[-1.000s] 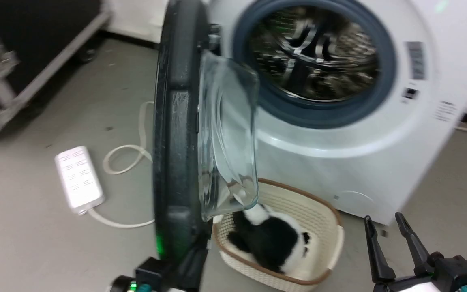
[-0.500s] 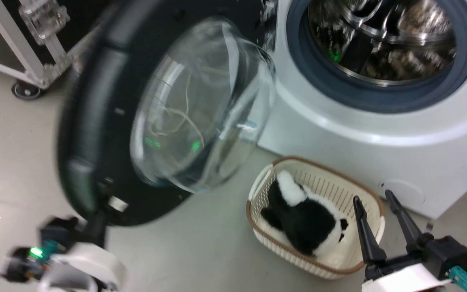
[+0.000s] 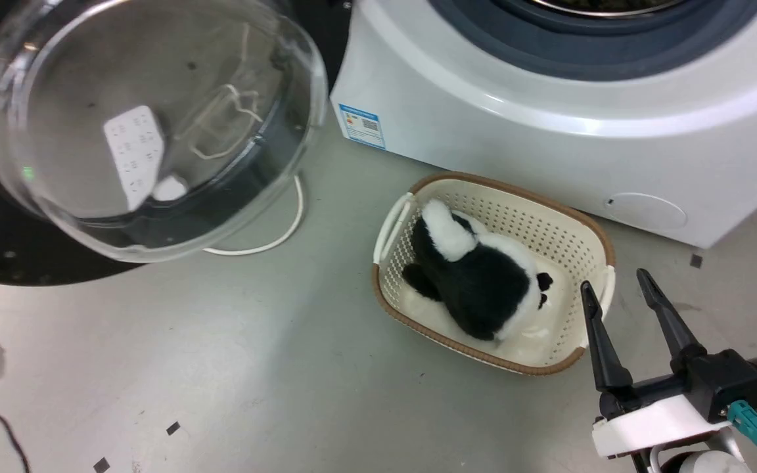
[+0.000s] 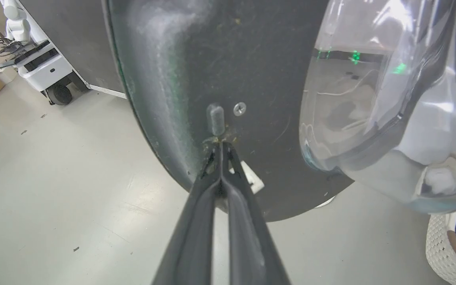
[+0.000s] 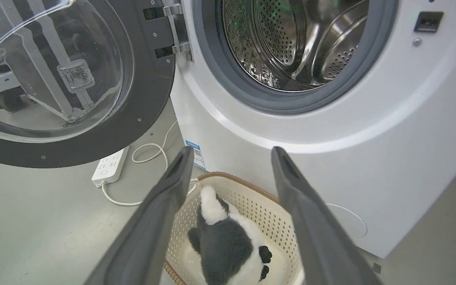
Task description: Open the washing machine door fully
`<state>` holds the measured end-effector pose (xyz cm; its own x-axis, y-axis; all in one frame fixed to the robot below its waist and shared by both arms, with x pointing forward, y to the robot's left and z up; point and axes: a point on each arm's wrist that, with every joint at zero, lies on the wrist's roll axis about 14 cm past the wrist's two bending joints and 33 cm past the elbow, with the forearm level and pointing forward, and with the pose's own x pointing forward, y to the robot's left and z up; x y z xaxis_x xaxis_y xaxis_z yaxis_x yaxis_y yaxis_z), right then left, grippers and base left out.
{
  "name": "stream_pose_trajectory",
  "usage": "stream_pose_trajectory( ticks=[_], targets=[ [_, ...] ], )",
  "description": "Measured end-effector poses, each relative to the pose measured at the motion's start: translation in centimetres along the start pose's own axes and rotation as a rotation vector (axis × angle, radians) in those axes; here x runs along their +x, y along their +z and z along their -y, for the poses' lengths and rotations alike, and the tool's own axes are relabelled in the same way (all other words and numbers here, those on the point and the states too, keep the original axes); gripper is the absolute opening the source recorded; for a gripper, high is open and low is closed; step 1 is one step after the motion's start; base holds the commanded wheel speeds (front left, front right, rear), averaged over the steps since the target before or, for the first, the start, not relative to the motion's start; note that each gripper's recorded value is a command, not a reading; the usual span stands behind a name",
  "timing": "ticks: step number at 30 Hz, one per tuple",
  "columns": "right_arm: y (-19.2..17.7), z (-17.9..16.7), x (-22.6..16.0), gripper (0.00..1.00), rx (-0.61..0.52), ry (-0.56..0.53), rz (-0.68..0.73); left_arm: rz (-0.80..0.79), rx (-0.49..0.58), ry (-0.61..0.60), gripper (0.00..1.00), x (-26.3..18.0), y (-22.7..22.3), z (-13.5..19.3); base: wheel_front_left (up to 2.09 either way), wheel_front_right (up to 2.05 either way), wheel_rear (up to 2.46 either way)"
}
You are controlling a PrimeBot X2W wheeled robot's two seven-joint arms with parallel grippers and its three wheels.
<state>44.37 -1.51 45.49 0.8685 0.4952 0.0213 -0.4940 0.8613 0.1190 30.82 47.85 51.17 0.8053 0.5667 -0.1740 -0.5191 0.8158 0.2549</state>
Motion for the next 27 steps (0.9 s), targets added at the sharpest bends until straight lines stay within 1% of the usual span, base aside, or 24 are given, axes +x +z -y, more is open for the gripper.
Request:
stream_pose_trajectory(
  ticks=[5,10,14,17,21,27],
  targets=[
    [-0.1,0.8,-0.4,1.0,-0.007,-0.022,-0.006,-0.002,0.018,-0.006,0.0,1.2,-0.3,-0.3,0.0,0.0,0.0],
    [0.7,0.8,-0.6,1.0,-0.017,-0.026,0.011,0.029,0.003,-0.019,0.0,1.1,-0.3,0.0,0.0,0.0,0.0],
    [1.8,0.8,-1.0,1.0,-0.018,-0.035,0.032,0.096,-0.024,-0.038,0.0,0.7,1.0,0.5,0.0,0.0,0.0],
    [3.3,1.0,-1.5,1.0,-0.029,-0.048,0.063,0.22,-0.046,-0.074,0.0,0.2,4.4,1.4,0.0,0.0,0.0],
    [5.2,1.7,-2.9,1.0,-0.049,-0.083,0.1,0.362,-0.104,-0.151,0.0,-1.9,7.8,4.2,0.0,0.0,0.0],
    [8.4,2.9,-5.9,1.0,-0.067,-0.153,0.172,0.471,-0.212,-0.282,0.0,-6.9,9.3,9.4,0.0,0.0,0.0]
  ],
)
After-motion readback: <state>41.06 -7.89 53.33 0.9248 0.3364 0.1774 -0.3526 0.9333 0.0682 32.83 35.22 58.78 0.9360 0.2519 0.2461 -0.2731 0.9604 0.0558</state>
